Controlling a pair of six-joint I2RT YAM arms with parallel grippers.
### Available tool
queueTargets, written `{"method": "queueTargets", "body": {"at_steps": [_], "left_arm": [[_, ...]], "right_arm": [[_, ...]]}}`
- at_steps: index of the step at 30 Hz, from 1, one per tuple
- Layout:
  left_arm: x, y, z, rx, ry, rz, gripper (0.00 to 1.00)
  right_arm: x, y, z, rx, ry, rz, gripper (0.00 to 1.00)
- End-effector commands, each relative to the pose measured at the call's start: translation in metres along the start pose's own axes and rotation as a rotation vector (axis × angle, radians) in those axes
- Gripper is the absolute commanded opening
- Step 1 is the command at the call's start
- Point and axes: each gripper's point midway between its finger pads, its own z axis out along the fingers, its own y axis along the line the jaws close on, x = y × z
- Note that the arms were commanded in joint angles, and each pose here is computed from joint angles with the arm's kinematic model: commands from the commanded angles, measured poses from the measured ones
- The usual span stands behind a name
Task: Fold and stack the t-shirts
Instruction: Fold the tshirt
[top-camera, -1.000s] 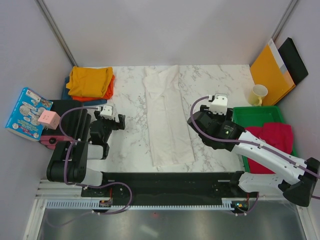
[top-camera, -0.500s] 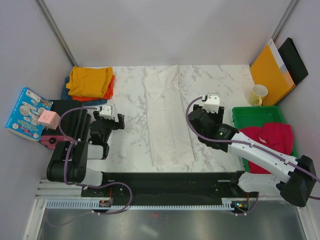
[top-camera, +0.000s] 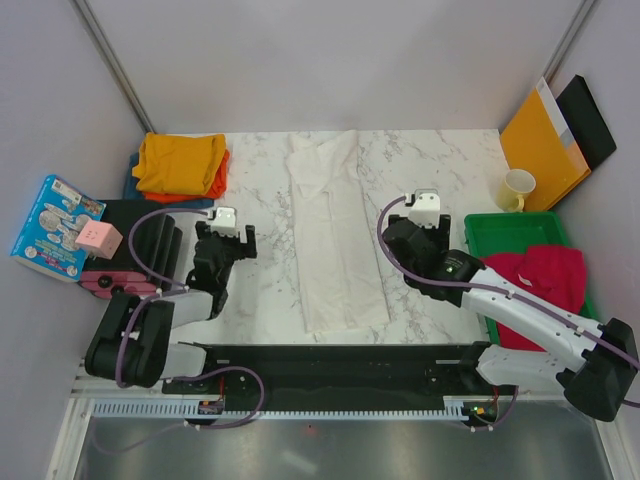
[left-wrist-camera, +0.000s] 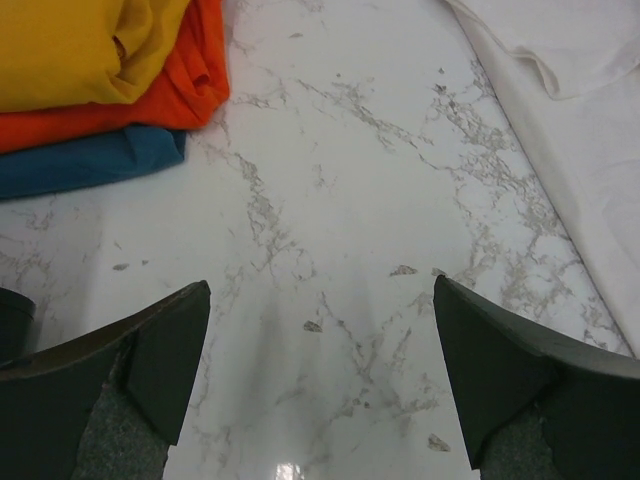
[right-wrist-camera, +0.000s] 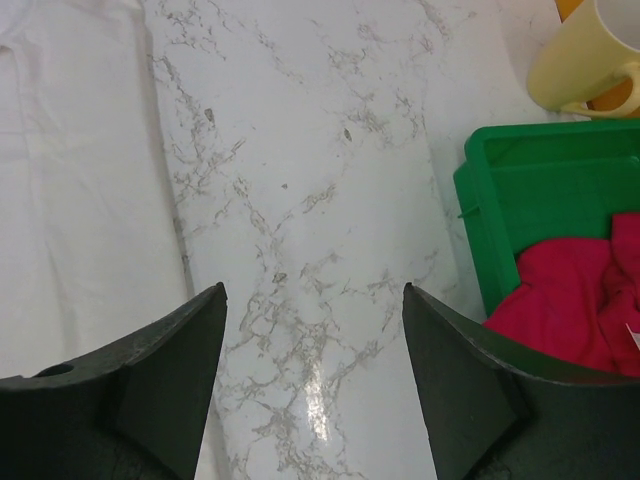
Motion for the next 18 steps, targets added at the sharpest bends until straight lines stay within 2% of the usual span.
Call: {"method": "queueTargets", "body": {"at_steps": [1, 2, 3, 4, 5, 7, 8, 9, 10, 11, 12, 13, 14, 16, 18], "left_arm": [[-0.070, 0.006, 0.013, -0.276, 0.084, -0.158, 1.00], [-0.040, 0.001, -0.001, -0.304, 0.287, -0.132, 1.00], [-0.040, -0.012, 0.001, -0.287, 0.343, -0.115, 1.00], [-0.068, -0.050, 0.003, -0.207, 0.335, -0.074, 1.00], [-0.055, -0.065, -0.013, -0.182, 0.435, 0.014, 1.00], [-0.065, -0.114, -0.031, -0.161, 0.443, 0.036, 1.00], [-0.061, -0.122, -0.041, -0.179, 0.466, 0.005, 1.00], [-0.041, -0.111, -0.068, -0.247, 0.579, 0.006, 0.99], [-0.032, -0.120, -0.080, -0.322, 0.623, -0.266, 1.00], [-0.022, -0.125, -0.093, -0.307, 0.696, -0.321, 0.99], [-0.026, -0.148, -0.091, -0.198, 0.701, -0.400, 0.99], [-0.002, -0.171, -0.116, -0.047, 0.808, -0.384, 0.99], [-0.014, -0.183, -0.126, 0.036, 0.767, -0.439, 0.99], [-0.002, -0.198, -0.152, 0.101, 0.759, -0.461, 1.00], [-0.002, -0.195, -0.166, 0.097, 0.753, -0.477, 1.00]], "right_arm": [[0.001, -0.006, -0.001, -0.002, 0.006, -0.015, 0.79], [0.002, -0.007, 0.000, 0.010, 0.005, -0.024, 0.79], [0.003, -0.006, 0.001, 0.011, 0.007, -0.029, 0.79], [0.002, -0.006, 0.002, 0.013, 0.006, -0.030, 0.79], [0.003, -0.007, 0.003, 0.020, 0.007, -0.031, 0.79], [0.002, -0.006, 0.003, 0.020, 0.004, -0.010, 0.79], [0.002, -0.006, 0.002, 0.018, 0.002, -0.001, 0.79], [0.003, -0.004, 0.002, 0.007, 0.004, 0.016, 0.79], [0.004, -0.004, 0.002, 0.006, 0.006, 0.023, 0.79], [0.004, -0.004, 0.001, 0.004, 0.005, 0.031, 0.79], [0.005, -0.003, 0.002, -0.002, 0.007, 0.035, 0.79], [0.005, -0.003, 0.001, -0.004, 0.006, 0.041, 0.79], [0.007, -0.003, 0.001, -0.008, 0.009, 0.042, 0.79], [0.013, -0.003, 0.001, -0.016, 0.020, 0.048, 0.79], [0.018, -0.003, 0.000, -0.025, 0.032, 0.052, 0.79]]}}
